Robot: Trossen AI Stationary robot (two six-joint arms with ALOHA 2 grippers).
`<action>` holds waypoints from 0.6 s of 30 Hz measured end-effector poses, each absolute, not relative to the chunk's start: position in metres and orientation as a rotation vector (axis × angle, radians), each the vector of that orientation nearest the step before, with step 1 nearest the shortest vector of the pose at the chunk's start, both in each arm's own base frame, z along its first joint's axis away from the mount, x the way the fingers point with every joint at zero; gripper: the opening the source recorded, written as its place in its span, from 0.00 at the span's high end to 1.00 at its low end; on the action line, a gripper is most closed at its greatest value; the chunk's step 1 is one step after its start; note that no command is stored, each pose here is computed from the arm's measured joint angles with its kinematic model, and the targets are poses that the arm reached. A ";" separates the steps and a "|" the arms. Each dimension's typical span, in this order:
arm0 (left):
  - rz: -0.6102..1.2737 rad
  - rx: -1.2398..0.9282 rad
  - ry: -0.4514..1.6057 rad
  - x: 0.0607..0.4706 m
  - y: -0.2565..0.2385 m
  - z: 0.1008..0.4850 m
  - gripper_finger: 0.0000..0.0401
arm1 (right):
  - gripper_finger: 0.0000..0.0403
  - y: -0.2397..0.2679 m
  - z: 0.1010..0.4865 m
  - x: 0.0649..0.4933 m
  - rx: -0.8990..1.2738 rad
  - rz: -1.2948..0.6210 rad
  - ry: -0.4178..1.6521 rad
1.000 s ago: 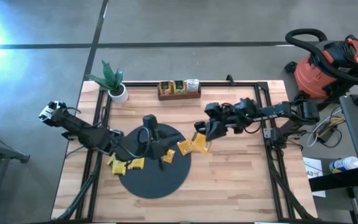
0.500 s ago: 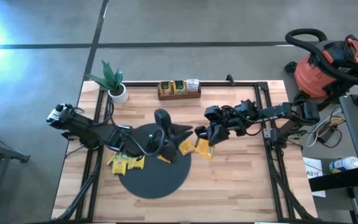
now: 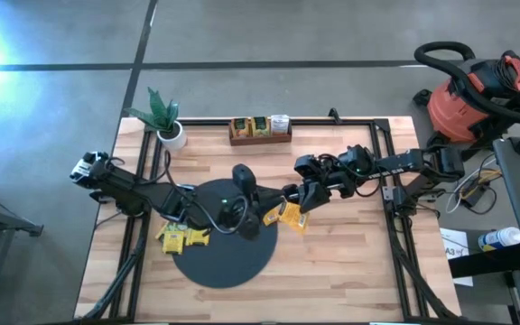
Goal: Pick & Place Tea
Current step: Put the orange tea bag into the left section of the wooden organizer
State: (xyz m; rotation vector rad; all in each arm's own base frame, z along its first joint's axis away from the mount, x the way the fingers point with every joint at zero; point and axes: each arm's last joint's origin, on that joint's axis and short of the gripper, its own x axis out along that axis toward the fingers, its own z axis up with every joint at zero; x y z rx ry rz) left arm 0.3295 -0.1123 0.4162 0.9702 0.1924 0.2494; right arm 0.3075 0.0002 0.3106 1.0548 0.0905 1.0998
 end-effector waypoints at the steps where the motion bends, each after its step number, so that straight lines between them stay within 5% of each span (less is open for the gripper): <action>1: 0.250 0.969 0.190 0.329 -0.112 0.417 0.80 | 0.98 0.000 0.311 0.308 1.055 1.099 0.090; 18: 0.199 0.958 0.146 0.325 -0.123 0.418 0.80 | 0.98 0.000 0.306 0.309 1.071 1.077 0.116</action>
